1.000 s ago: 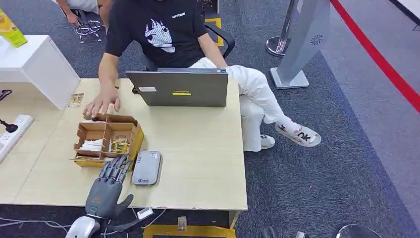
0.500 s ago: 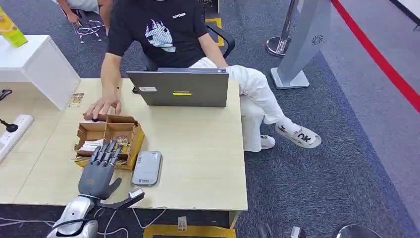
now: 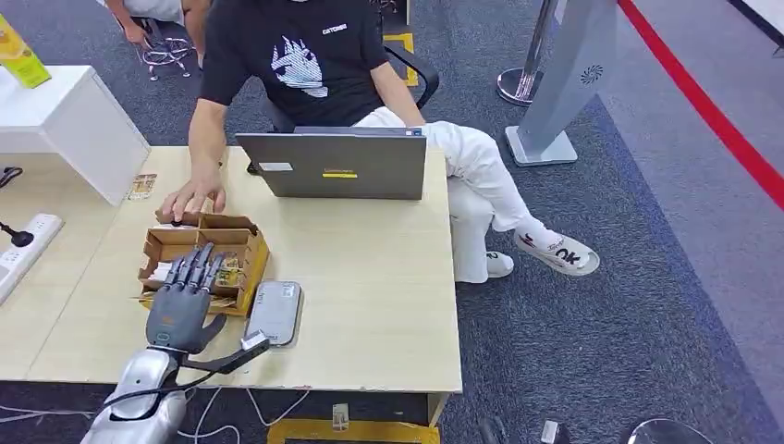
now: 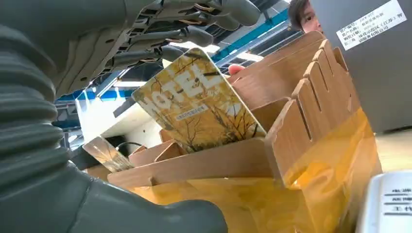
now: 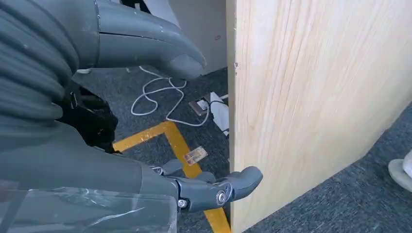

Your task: Pass the card to the sensor for recognition and then transmit it.

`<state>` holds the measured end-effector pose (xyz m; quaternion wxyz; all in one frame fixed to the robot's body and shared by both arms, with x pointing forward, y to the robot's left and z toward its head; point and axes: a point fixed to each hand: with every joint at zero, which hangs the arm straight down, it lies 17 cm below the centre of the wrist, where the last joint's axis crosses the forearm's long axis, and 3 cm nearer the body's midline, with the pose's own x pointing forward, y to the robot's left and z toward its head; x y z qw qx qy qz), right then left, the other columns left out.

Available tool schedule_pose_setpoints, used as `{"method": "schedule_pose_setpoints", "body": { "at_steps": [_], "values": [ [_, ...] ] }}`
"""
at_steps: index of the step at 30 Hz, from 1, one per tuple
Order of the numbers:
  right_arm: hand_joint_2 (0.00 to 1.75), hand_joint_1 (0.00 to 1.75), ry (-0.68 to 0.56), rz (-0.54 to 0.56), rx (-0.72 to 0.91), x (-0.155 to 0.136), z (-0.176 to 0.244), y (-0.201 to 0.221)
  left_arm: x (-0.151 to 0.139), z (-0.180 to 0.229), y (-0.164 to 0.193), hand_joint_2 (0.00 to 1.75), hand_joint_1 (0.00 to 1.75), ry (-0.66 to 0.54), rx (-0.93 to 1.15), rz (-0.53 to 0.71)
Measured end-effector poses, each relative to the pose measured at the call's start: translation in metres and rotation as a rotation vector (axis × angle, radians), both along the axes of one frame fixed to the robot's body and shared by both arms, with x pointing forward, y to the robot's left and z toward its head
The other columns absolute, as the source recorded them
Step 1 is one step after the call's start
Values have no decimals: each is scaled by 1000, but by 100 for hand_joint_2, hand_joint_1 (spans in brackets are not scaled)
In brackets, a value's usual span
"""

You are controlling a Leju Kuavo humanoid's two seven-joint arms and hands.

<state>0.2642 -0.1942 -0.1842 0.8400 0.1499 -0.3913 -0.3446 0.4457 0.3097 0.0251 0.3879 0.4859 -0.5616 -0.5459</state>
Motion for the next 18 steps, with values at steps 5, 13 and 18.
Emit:
{"method": "schedule_pose_setpoints", "body": {
  "at_steps": [5, 13, 18],
  "values": [
    [175, 0, 0, 0, 0, 0, 0, 0, 1, 1, -2, 175, 0, -1, -4, -1],
    [175, 0, -2, -3, -1, 0, 0, -1, 2, 1, -3, 175, 0, -1, -5, -2],
    [175, 0, -2, -3, -1, 0, 0, -1, 2, 1, -4, 175, 0, -2, -8, -2]
  ]
}}
